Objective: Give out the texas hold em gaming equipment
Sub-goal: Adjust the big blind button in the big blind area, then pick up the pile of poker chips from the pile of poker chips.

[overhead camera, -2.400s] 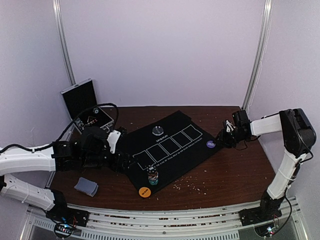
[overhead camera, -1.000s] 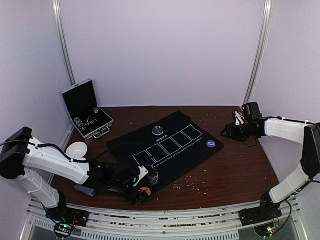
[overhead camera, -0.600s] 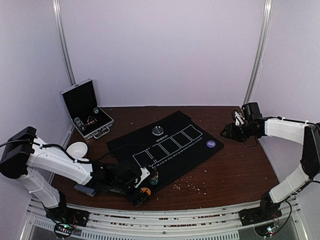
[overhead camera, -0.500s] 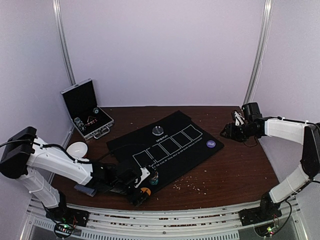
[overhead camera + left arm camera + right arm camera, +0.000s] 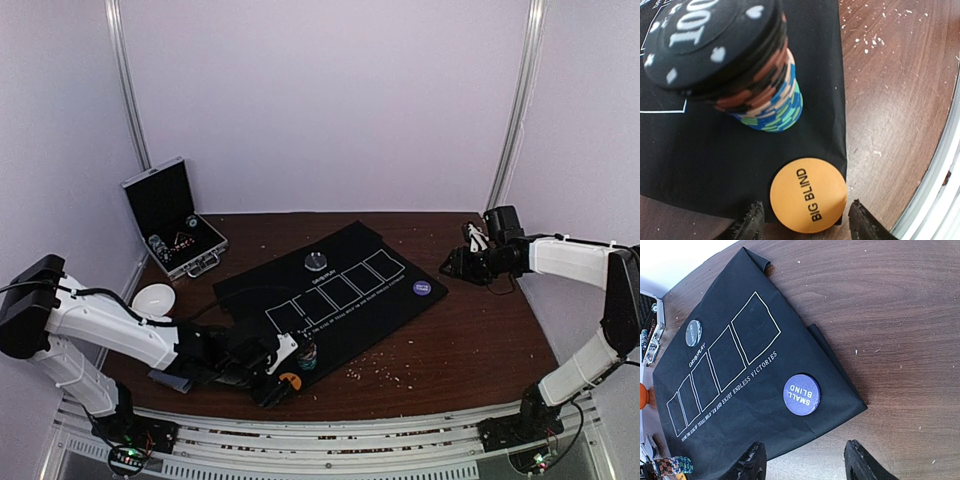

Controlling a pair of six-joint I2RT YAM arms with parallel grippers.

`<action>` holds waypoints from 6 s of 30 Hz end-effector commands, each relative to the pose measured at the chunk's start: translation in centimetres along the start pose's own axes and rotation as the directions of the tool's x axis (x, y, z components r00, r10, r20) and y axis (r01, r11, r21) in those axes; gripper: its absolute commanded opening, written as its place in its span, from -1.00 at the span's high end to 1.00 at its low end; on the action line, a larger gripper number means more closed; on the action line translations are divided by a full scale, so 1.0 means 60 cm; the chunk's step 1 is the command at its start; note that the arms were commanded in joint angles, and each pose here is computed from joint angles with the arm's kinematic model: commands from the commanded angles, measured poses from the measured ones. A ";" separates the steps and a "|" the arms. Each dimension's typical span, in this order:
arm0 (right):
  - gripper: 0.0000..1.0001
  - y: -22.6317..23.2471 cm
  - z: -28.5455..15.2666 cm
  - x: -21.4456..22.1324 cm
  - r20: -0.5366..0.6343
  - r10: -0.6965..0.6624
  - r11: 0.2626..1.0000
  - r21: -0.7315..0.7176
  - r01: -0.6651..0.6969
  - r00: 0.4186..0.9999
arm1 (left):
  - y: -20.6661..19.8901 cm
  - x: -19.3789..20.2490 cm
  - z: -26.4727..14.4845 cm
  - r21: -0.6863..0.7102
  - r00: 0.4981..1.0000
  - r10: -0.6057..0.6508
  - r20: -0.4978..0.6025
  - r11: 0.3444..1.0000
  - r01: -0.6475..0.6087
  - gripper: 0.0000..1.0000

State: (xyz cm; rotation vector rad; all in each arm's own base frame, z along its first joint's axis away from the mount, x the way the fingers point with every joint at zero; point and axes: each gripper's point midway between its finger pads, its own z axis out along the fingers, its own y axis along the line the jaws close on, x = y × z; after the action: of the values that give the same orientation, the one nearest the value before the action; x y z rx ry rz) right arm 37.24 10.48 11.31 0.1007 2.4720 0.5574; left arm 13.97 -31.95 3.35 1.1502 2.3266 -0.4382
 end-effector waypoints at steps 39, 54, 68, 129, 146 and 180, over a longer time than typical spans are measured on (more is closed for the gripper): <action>-0.12 -0.004 0.010 0.024 -0.037 -0.006 1.000 -0.007 0.006 0.999 | -0.006 -0.008 -0.002 0.037 0.998 0.013 0.065 0.999 -0.015 -0.20; -0.12 -0.001 0.007 0.022 -0.039 -0.011 1.000 -0.016 0.010 0.999 | 0.011 -0.012 0.009 0.013 0.998 -0.025 0.064 1.000 0.024 -0.20; -0.11 0.069 -0.019 0.009 0.003 -0.101 0.987 -0.124 0.101 0.995 | 0.011 -0.027 -0.034 0.029 0.993 -0.012 0.118 1.000 0.009 -0.26; -0.29 0.511 0.111 0.348 -0.177 -0.888 0.458 -0.251 0.852 0.425 | 0.256 -0.091 -0.124 -0.235 0.879 -0.429 0.205 0.851 0.470 -0.95; 0.39 0.524 0.096 0.345 -0.168 -0.891 0.453 -0.282 0.846 0.421 | 0.256 -0.090 -0.124 -0.238 0.889 -0.411 0.203 0.859 0.452 -0.95; 1.00 0.392 0.049 0.105 -0.120 -0.764 0.641 -0.028 0.767 0.634 | 0.259 -0.083 -0.126 -0.253 0.892 -0.406 0.200 0.858 0.447 -0.94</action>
State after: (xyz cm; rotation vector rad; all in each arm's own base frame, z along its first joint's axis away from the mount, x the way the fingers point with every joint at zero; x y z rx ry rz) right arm 28.91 40.21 14.40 -1.1441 2.2976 0.2593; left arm 26.37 -22.48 11.14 0.4439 2.4369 -0.3090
